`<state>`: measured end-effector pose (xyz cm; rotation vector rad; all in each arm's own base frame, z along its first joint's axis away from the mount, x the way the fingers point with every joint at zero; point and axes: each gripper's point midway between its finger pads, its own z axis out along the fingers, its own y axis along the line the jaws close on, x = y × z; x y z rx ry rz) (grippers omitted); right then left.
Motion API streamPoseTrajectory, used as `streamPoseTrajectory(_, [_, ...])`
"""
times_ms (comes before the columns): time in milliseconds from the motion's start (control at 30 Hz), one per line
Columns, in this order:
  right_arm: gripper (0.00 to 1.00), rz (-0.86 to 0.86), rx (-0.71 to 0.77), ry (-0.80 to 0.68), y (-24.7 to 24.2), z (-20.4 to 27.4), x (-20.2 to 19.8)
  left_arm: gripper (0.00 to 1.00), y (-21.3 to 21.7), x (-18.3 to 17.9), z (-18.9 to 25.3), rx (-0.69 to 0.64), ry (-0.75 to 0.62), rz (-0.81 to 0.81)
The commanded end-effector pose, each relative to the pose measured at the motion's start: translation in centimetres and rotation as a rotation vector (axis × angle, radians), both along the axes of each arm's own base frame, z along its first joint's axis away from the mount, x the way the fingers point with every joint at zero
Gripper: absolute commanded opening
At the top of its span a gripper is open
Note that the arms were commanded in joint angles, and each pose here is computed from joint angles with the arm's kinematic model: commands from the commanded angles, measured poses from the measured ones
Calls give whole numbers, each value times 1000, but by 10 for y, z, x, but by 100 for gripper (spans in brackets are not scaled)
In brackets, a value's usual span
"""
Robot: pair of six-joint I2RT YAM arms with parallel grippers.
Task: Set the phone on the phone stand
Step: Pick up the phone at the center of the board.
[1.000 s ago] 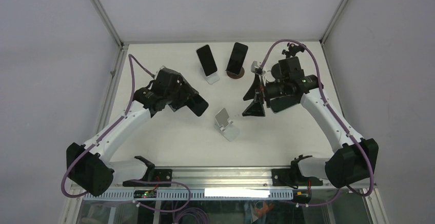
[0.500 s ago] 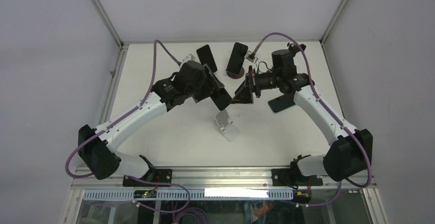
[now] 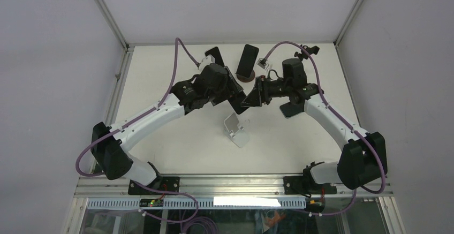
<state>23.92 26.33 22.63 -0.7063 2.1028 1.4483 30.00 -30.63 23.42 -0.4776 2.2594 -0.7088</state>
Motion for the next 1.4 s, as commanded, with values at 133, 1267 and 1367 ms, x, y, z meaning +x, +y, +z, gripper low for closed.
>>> streamPoseTrajectory(133, [9,-60,59,-4,5,10,11,35,-23,10,50,-78,-144,21])
streamPoseTrajectory(1267, [0,184,250,-172,-33,23,-36,98,37,-76,98,-206,-677,-312])
streamPoseTrajectory(1367, [0,176,251,-178,-38,22,-35,98,39,-82,94,-208,-710,-337])
